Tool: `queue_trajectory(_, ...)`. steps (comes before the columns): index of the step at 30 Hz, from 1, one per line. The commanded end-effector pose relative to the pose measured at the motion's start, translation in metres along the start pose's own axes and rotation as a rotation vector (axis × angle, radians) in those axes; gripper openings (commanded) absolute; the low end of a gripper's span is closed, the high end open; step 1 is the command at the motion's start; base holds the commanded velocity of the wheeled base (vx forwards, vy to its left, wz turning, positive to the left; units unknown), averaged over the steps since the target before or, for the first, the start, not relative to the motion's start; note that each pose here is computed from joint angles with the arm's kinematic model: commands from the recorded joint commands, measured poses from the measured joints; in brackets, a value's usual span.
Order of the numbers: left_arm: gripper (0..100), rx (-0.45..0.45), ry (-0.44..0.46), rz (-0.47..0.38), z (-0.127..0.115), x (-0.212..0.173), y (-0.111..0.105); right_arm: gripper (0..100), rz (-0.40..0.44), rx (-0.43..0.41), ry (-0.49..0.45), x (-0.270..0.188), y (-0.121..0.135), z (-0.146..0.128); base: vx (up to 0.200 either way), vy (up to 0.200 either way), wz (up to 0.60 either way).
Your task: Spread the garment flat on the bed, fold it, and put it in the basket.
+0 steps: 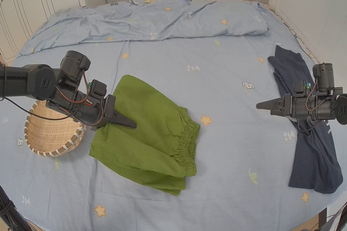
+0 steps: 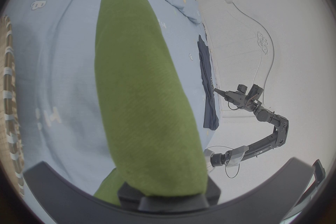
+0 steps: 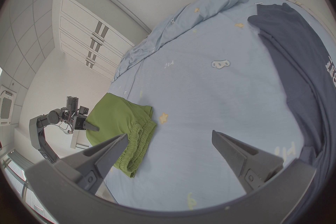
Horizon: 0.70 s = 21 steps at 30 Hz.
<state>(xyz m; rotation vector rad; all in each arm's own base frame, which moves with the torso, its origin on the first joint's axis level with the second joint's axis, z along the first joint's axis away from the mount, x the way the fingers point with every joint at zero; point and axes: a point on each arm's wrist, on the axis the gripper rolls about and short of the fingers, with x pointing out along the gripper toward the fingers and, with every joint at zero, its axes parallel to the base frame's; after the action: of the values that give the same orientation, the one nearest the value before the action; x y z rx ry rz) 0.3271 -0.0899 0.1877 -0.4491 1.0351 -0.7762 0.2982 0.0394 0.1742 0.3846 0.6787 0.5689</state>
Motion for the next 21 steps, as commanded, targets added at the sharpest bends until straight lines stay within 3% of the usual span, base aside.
queue_trajectory(1,0,0.005,-0.005,-0.002,0.0,-0.002,-0.002,100,0.0,0.001,0.001,0.0,0.0,0.0,0.0,0.2,0.0)
queue_trajectory(11,0,0.028,0.013,-0.002,-0.003,0.003,-0.001,100,0.01,-0.002,0.02,0.005,0.003,-0.004,0.0,0.2,0.0)
queue_trajectory(15,0,0.086,0.037,0.006,-0.011,0.009,-0.005,100,0.011,-0.005,0.018,0.004,0.004,-0.004,0.0,0.0,0.0)
queue_trajectory(21,0,0.191,0.018,0.023,-0.018,0.005,-0.038,100,0.009,-0.003,0.019,0.004,0.003,-0.004,0.0,0.0,0.0)
